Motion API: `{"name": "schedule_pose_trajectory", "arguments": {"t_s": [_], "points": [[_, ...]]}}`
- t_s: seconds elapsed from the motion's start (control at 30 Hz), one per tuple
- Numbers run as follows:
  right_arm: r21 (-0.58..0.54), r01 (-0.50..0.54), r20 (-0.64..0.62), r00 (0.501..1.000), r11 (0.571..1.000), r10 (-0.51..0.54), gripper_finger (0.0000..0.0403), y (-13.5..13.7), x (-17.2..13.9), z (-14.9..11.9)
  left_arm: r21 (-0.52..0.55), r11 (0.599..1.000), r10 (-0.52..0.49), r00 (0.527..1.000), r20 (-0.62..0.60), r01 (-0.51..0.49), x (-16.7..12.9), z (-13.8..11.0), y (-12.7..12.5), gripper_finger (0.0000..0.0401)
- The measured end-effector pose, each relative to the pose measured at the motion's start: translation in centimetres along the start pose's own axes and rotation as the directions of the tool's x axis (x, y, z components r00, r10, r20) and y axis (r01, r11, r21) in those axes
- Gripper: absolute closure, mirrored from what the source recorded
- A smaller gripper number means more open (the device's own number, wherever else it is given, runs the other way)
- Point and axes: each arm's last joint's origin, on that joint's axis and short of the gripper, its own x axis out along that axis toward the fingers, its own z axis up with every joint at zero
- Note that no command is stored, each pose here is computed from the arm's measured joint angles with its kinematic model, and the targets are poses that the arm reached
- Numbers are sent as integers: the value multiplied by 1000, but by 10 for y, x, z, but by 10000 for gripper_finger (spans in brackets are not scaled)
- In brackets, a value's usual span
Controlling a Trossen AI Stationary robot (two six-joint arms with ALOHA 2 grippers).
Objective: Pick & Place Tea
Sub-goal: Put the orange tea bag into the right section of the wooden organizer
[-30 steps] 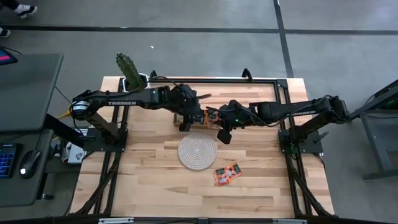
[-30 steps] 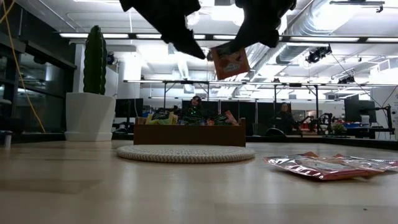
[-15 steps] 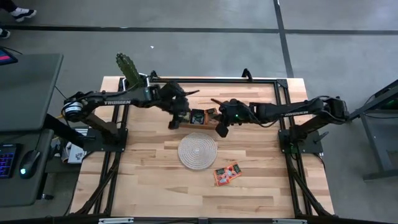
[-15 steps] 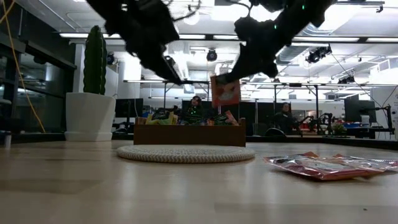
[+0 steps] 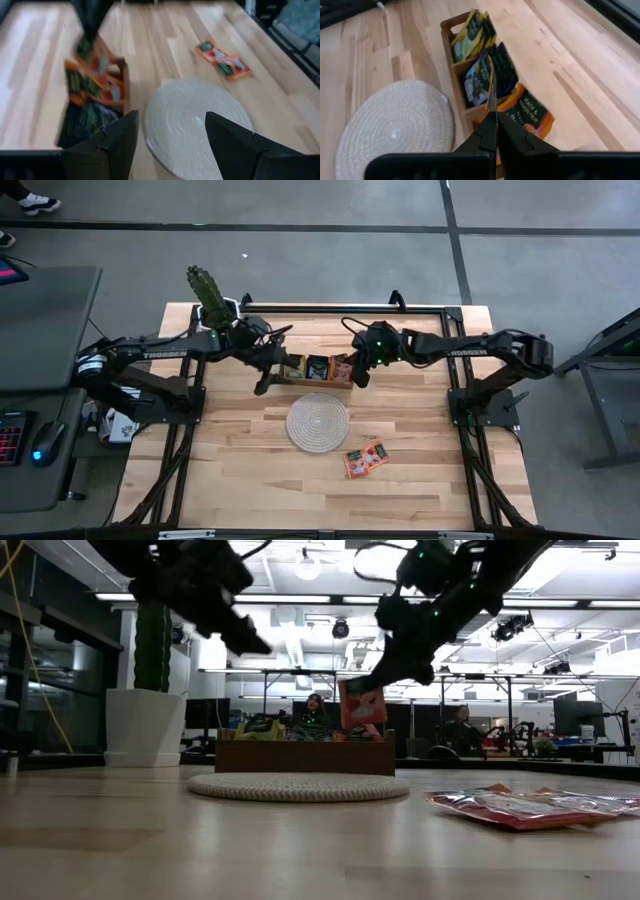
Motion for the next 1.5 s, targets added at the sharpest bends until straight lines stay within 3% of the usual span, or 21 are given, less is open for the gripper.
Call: {"name": "schedule_pose_trajectory", "arguments": {"t_s": [0.43, 0.77, 0.93, 1.3, 1.5], "points": [[-2, -9, -70, 997, 1000, 9, 403, -13, 28, -12, -2, 1000, 22, 996, 87, -22, -29, 9, -14, 174], [4, -49, -89, 995, 999, 49, 392, -13, 31, -14, -5, 1000, 22, 996, 88, -21, -29, 10, -14, 174], [6, -28, -92, 995, 1000, 28, 359, -14, 31, -15, -6, 1000, 21, 996, 86, -21, -29, 9, -14, 174], [65, -30, -69, 997, 997, 34, 236, -12, 24, -10, -33, 999, 9, 997, 71, -7, -29, 8, -15, 174], [126, 12, -28, 1000, 992, -8, 224, -6, -4, -1, -17, 1000, -22, 997, 73, 23, -24, 10, -24, 174]]}}
